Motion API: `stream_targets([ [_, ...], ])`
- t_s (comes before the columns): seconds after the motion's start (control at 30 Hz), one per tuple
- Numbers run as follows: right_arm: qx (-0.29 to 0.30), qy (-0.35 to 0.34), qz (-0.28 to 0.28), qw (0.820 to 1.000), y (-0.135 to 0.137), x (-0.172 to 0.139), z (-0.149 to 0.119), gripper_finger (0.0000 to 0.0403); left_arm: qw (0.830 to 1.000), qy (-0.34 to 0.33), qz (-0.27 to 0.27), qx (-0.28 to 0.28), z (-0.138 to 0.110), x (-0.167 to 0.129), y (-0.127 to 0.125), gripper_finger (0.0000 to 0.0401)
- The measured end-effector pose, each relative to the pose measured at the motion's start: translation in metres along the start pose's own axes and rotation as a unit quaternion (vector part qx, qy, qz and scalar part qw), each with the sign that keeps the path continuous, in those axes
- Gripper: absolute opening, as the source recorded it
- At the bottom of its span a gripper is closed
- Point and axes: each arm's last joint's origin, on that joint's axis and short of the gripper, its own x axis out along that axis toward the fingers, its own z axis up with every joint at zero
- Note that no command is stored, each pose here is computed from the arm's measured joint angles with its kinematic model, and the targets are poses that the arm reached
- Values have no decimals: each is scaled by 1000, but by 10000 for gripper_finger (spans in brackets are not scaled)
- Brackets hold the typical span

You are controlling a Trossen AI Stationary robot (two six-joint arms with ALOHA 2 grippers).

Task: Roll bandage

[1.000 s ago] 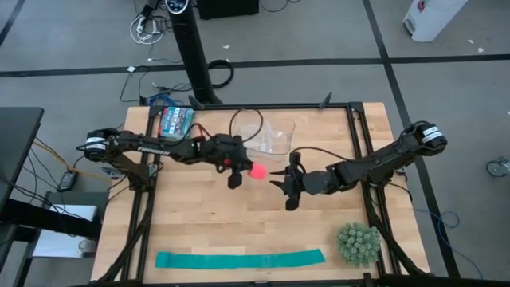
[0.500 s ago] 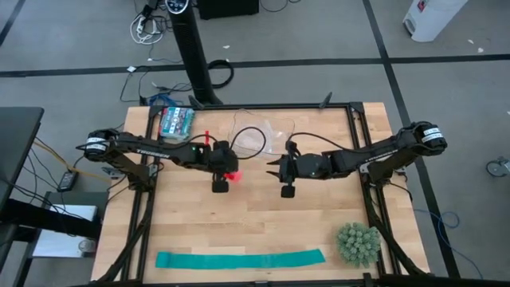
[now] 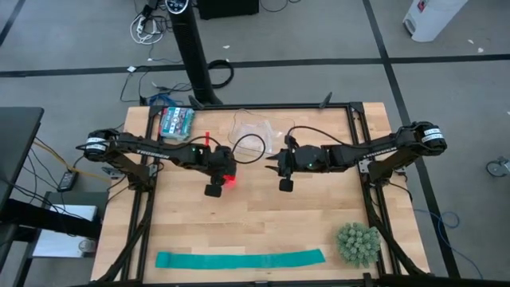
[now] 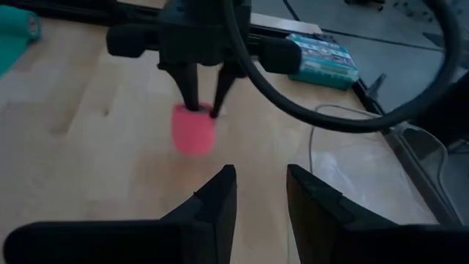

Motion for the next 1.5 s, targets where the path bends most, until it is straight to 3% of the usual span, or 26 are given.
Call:
stream_targets([
  [0.17, 3, -4, 4, 1000, -2, 1, 1, 113, 1000, -5, -2, -1, 1, 1, 0, 182],
  [0.3, 3, -4, 4, 1000, -1, 1, 1, 113, 1000, -5, -3, -13, 2, 0, 0, 205],
  [0.63, 5, -8, 13, 1000, -1, 0, 1, 113, 1000, -21, -5, -14, 10, -6, 3, 208],
  [0.77, 11, -8, 18, 1000, 0, 0, 1, 113, 998, -16, -57, -24, 8, -6, -1, 208],
  [0.87, 11, -9, 25, 1000, 0, 0, 1, 113, 990, 0, -140, -32, 2, -7, -7, 208],
  [0.93, 11, -9, 27, 1000, 0, 0, 1, 113, 985, 19, -168, -36, -1, -7, -10, 208],
  [1.07, 13, -15, 28, 999, 0, 0, 3, 113, 982, 84, -151, -73, -10, -1, -11, 208],
  [1.13, 15, -20, 27, 999, 0, 0, 4, 113, 985, 88, -145, -41, -9, -2, -11, 208],
  [1.2, 14, -31, 28, 999, 0, 0, 6, 113, 986, 134, -95, -28, -18, -2, -9, 208],
  [1.33, 16, -37, 30, 999, 1, 0, 7, 113, 986, 132, -92, -49, -19, 1, -3, 209],
  [1.43, 16, -36, 31, 999, 2, 0, 7, 113, 978, 132, -143, -71, -19, 2, -5, 209],
  [1.5, 15, -36, 33, 999, 3, -1, 7, 113, 977, 151, -134, -69, -22, 0, -5, 209],
])
